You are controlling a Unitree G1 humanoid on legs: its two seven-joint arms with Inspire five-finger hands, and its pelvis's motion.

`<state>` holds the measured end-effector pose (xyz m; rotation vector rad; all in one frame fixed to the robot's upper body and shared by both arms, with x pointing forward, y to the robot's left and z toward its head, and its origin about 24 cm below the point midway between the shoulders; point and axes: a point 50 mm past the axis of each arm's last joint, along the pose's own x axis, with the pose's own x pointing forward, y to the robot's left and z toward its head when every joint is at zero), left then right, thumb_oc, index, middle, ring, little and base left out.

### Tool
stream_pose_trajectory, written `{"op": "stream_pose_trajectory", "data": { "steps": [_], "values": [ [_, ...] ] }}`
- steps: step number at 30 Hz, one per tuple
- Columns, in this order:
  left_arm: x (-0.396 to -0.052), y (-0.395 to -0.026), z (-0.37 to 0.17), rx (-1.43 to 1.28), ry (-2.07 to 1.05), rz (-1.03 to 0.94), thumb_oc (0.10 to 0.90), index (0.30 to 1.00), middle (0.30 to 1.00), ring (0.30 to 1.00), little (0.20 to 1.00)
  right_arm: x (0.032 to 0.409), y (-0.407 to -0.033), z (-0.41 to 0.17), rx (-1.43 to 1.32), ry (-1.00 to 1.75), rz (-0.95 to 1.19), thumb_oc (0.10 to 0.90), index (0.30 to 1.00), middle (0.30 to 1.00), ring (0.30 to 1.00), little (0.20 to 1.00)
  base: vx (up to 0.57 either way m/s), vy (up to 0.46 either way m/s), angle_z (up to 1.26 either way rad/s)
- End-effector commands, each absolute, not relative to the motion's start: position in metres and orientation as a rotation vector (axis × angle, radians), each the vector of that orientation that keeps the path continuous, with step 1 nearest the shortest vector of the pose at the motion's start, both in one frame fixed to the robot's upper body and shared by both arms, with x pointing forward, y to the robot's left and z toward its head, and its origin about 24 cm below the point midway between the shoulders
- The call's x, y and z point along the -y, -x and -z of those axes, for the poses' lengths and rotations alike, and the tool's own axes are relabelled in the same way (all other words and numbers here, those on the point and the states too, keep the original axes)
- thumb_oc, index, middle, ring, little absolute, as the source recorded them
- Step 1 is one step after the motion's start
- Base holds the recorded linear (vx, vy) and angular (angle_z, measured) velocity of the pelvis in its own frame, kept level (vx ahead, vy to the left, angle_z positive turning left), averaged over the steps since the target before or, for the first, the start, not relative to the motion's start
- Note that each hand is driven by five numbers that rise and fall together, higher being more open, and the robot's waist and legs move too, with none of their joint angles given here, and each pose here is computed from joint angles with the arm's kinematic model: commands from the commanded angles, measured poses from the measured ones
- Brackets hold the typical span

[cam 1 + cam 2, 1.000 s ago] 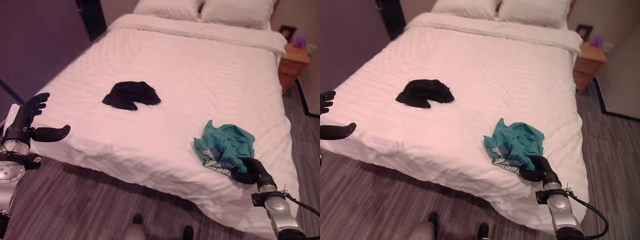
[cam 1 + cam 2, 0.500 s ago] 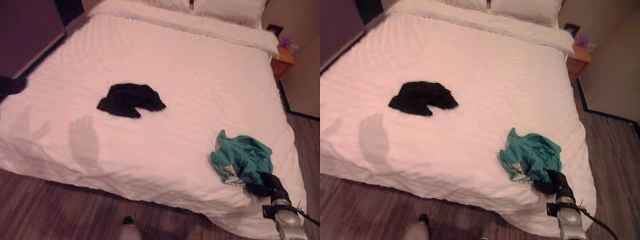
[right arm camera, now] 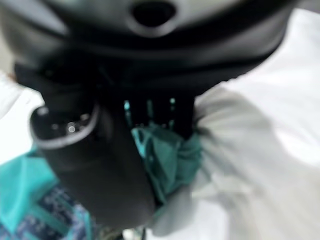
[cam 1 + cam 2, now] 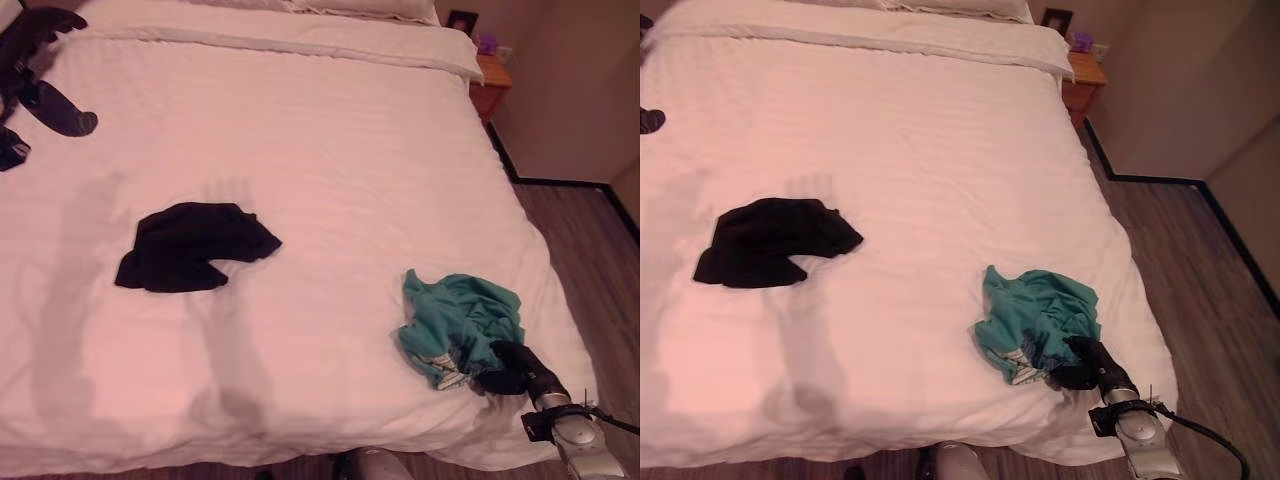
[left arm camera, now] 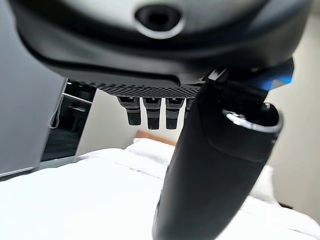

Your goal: Pick up bed clothes into laundry basket.

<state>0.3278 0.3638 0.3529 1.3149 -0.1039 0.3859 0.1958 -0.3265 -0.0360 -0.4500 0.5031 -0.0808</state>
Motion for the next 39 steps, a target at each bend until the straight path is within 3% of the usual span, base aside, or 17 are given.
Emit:
{"op": "stream_pose_trajectory", "data": {
  "steps": [1,15,27,33,37,39],
  "values": [
    [-0.358,-0.312,-0.415,0.255,-1.299,-0.531,0.8,0.9,0.9,0.9,0.9,0.337,-0.11,0.105,-1.058,0.499,0.072,0.4,0.3,0.3,0.3,0.3,0.08,0.015,-0.25],
    [-0.314,-0.351,-0.347,0.128,-1.633,-0.196,0.8,0.9,0.9,0.9,0.9,0.311,-0.15,0.091,-0.903,0.668,-0.172,0.4,0.3,0.3,0.3,0.3,0.04,0.008,0.0],
    [-0.284,-0.377,-0.336,0.11,-1.596,-0.135,0.8,0.9,0.9,0.9,0.9,0.301,-0.152,0.095,-0.924,0.706,-0.27,0.4,0.3,0.3,0.3,0.3,0.0,-0.002,0.02],
    [-0.289,-0.383,-0.303,-0.029,-1.732,-0.061,0.8,0.9,0.9,0.9,0.9,0.3,-0.155,0.094,-0.918,0.71,-0.286,0.4,0.3,0.3,0.3,0.3,0.0,0.002,-0.02],
    [-0.321,-0.38,-0.255,-0.304,-1.847,-0.026,0.8,0.9,0.9,0.9,0.9,0.295,-0.176,0.079,-0.83,0.743,-0.331,0.4,0.3,0.3,0.3,0.3,-0.06,0.005,-0.15],
    [-0.343,-0.372,-0.241,-0.397,-1.694,-0.056,0.8,0.9,0.9,0.9,0.9,0.292,-0.179,0.075,-0.803,0.736,-0.351,0.4,0.3,0.3,0.3,0.3,-0.05,-0.044,-0.14]
  ]
}}
